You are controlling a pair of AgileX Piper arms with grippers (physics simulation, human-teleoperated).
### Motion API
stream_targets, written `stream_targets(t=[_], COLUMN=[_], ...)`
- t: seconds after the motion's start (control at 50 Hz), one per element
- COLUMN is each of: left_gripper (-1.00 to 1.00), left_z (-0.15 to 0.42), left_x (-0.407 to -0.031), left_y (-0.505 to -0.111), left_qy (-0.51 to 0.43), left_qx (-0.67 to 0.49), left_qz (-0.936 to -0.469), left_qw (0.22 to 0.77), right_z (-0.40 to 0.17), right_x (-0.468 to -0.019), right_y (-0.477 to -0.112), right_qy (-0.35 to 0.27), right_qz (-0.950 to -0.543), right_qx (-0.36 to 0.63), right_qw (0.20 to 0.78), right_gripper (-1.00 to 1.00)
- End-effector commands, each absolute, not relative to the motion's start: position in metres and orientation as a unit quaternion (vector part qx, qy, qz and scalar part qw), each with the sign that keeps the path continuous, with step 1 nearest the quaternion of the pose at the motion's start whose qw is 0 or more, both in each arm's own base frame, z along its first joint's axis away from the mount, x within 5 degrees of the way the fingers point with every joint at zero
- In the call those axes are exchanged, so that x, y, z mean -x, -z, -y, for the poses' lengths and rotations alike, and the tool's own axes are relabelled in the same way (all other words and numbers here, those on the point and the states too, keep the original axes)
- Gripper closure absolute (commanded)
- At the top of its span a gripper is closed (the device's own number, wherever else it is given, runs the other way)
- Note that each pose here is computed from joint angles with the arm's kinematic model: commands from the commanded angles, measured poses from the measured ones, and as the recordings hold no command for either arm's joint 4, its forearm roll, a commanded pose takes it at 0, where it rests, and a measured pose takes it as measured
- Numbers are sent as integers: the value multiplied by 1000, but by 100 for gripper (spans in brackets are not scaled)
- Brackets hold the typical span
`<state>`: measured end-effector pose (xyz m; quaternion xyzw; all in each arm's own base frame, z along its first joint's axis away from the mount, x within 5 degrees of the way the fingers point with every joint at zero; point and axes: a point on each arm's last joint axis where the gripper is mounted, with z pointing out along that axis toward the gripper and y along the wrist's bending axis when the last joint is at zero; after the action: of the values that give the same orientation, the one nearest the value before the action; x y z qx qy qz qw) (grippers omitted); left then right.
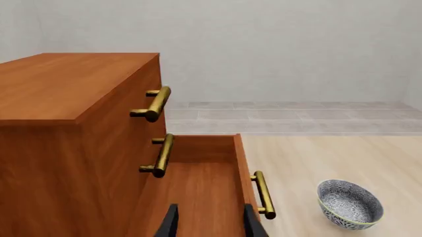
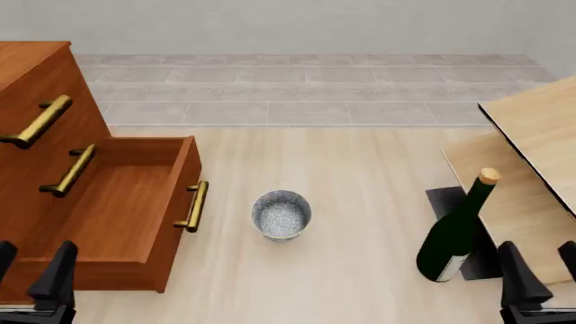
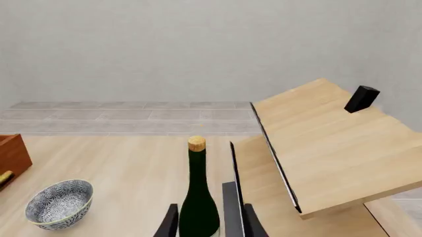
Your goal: Put the bowl on top of the cabinet.
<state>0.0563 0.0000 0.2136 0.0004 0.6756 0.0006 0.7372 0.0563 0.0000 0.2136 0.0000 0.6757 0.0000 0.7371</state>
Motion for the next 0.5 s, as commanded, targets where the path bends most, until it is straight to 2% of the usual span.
stream_targets(t=[0.02,0.34,0.5], left_gripper=[-100,-100,-100], left_z=[0,1,5], left_x=[-57,-60,-76], left_y=[-214,-214,-219], left_qy=[-3,-3,15], left_qx=[0,-18,-32], left_qz=[-678,-682,-695], left_qw=[735,731,718], right_z=[0,0,0], right_x=[-57,-57,-57], right_y=[-214,-214,-214], right_qy=[0,0,0], right_qz=[-676,-676,-676], right_qx=[0,0,0], right_qw=[737,737,737], right_gripper=[-100,-100,-100])
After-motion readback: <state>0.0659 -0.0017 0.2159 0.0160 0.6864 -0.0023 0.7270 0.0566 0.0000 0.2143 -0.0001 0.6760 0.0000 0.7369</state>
